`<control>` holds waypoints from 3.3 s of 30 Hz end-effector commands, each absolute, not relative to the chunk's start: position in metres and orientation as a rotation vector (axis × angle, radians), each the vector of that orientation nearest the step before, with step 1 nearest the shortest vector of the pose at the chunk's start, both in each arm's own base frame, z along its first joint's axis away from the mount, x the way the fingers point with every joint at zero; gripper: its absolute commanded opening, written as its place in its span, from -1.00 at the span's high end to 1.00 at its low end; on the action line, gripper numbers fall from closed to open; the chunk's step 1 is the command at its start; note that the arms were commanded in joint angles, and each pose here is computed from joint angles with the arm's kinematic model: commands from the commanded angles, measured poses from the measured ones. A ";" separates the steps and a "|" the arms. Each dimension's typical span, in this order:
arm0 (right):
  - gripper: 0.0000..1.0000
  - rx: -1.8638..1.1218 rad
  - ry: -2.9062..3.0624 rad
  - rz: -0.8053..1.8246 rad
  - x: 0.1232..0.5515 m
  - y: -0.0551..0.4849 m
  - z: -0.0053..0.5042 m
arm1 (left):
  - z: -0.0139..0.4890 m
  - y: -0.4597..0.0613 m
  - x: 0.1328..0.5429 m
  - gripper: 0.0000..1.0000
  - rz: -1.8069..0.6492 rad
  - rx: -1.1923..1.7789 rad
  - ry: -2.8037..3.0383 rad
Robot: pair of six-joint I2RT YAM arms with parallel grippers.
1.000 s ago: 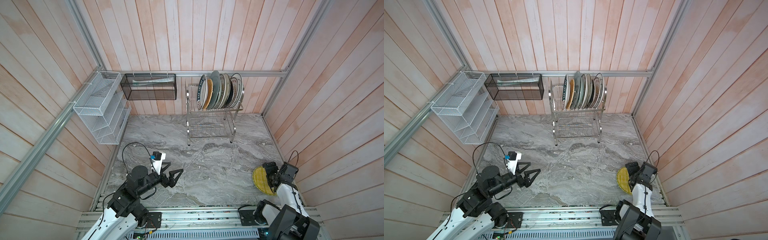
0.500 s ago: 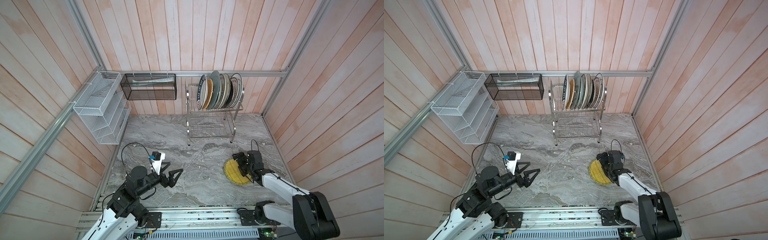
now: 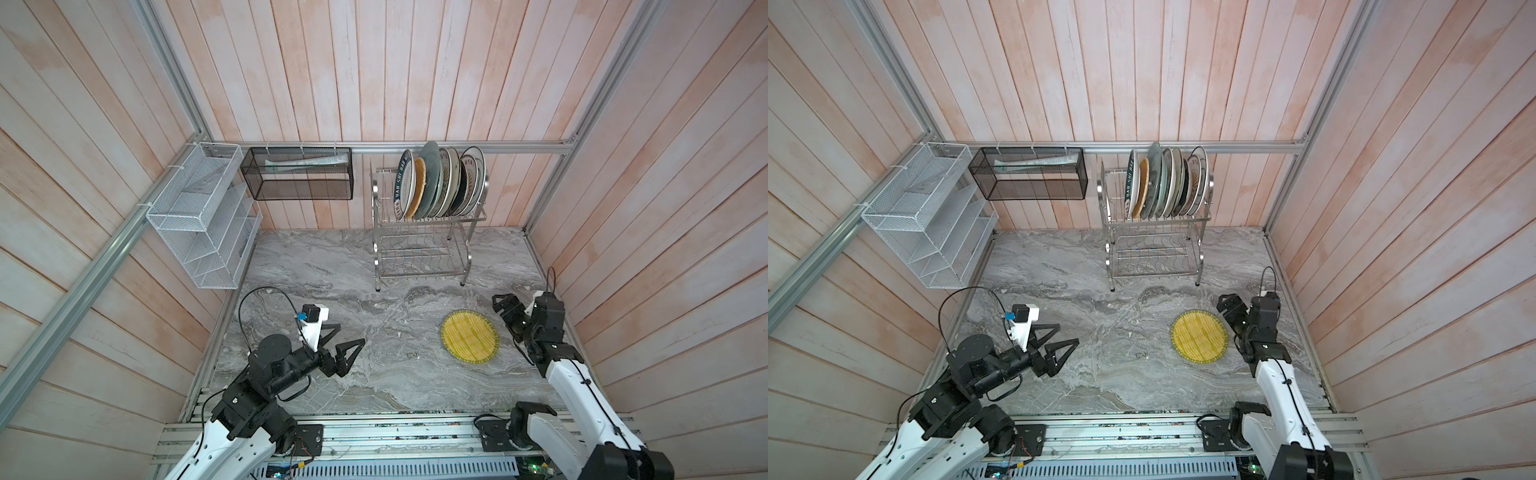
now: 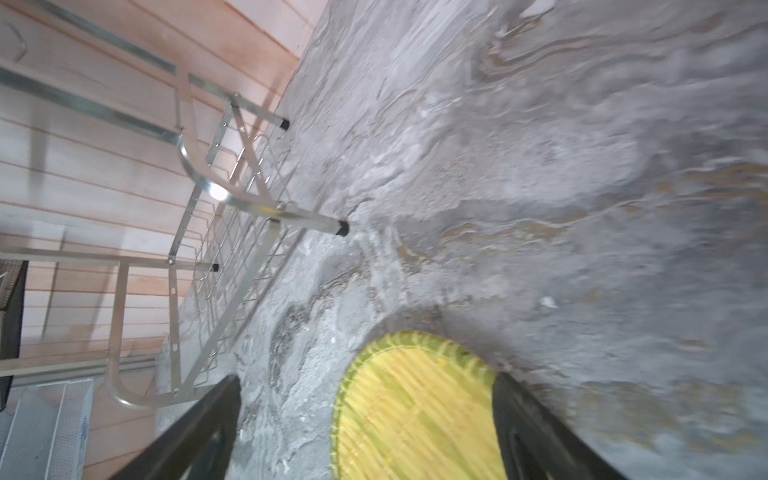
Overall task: Load plates into a dish rack
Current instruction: Pick up the plate from the middle-right of the table, then place the plate on the dish rack.
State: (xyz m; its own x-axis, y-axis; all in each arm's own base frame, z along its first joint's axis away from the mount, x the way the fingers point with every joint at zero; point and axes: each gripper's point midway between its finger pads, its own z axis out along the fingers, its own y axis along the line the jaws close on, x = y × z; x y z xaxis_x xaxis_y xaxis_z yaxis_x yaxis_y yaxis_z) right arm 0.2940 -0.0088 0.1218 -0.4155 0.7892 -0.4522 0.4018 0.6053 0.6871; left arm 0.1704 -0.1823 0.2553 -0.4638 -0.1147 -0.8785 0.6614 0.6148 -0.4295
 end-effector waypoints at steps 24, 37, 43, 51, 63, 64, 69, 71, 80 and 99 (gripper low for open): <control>-0.56 0.844 2.246 1.045 0.239 0.041 0.031 | 0.264 -0.202 0.147 -1.00 -1.131 0.604 1.752; 0.42 0.826 2.279 1.064 0.239 0.056 0.020 | 0.263 -0.199 0.152 -1.00 -1.109 0.568 1.760; 1.00 0.776 2.236 1.070 0.254 0.058 0.045 | 0.264 -0.194 0.159 -1.00 -1.078 0.517 1.764; 1.00 0.723 2.152 1.100 0.265 0.061 0.104 | 0.279 -0.178 0.181 -1.00 -1.036 0.306 1.715; 1.00 0.698 2.104 1.157 0.279 0.079 0.171 | 0.276 -0.262 0.192 -1.00 -1.119 0.400 1.552; 1.00 0.709 2.104 1.145 0.280 0.081 0.177 | 0.274 -0.275 0.191 -1.00 -1.088 0.448 1.545; 1.00 0.776 2.179 1.040 0.284 0.091 0.183 | 0.263 -0.335 0.183 -1.00 -0.889 0.707 1.484; 1.00 0.806 2.205 1.018 0.284 0.096 0.184 | 0.257 -0.358 0.180 -1.00 -0.772 0.837 1.454; 1.00 0.863 2.203 1.017 0.276 0.108 0.196 | 0.228 -0.418 0.196 -0.87 -0.210 1.177 1.300; 1.00 0.883 2.166 1.051 0.259 0.105 0.212 | 0.185 -0.467 0.237 0.26 0.171 1.305 1.198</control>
